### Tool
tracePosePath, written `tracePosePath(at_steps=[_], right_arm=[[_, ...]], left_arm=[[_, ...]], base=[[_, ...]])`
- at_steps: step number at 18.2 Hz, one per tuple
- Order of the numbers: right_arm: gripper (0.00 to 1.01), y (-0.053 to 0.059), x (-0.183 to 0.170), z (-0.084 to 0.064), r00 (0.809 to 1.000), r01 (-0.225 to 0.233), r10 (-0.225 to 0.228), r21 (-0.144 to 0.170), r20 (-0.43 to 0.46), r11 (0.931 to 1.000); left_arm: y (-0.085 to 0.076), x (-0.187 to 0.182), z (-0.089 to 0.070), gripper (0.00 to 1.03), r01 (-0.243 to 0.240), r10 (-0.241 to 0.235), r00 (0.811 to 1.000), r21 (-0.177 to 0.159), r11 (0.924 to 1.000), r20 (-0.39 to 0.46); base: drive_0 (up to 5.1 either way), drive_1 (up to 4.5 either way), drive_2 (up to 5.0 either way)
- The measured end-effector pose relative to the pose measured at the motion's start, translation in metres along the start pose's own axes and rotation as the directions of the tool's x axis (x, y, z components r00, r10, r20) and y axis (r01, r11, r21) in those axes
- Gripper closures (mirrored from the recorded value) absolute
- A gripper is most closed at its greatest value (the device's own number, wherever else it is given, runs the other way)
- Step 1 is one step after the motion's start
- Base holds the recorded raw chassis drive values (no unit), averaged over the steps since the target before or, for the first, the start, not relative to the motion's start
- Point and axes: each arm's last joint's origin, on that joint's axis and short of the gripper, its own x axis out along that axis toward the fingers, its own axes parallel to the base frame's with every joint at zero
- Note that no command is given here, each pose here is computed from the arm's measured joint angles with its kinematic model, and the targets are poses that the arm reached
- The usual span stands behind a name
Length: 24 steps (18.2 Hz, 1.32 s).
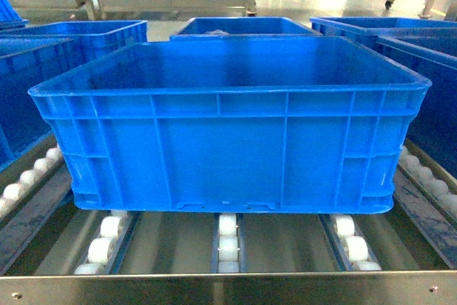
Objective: Place box next to blue box on left shelf
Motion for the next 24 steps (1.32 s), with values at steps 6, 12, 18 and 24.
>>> tracePosePath(at_steps=[6,12,18,24], right_arm=[[0.99,0.0,-0.05,-0.014,1.0,-0.007,0.007,0.0,-0.005,1.0],[0.99,0.0,-0.079,-0.023,1.0,-0.007,0.007,0.0,-0.008,1.0],[0.99,0.0,-0.097,-0.016,1.0,-0.007,0.007,0.0,0.017,1.0],[0.99,0.0,-0.107,-0.015,1.0,-0.007,0.007,0.0,0.021,1.0]], left_arm=[[0.0,-0.038,-0.012,1.01,0.003,-0.003,1.0,0.001,1.0,0.0],[0.001,-0.06,-0.018,1.01,0.003,-0.003,1.0,0.002,1.0,0.02],[0.001,-0.074,-0.016,1.01,0.003,-0.003,1.0,0.002,1.0,0.027],[0.001,-0.082,-0.016,1.01,0.003,-0.004,1.0,0.002,1.0,0.03]], base=[[0.0,0.0,0.0],[0.0,0.0,0.0],[0.0,0.0,0.0],[0.0,0.0,0.0]])
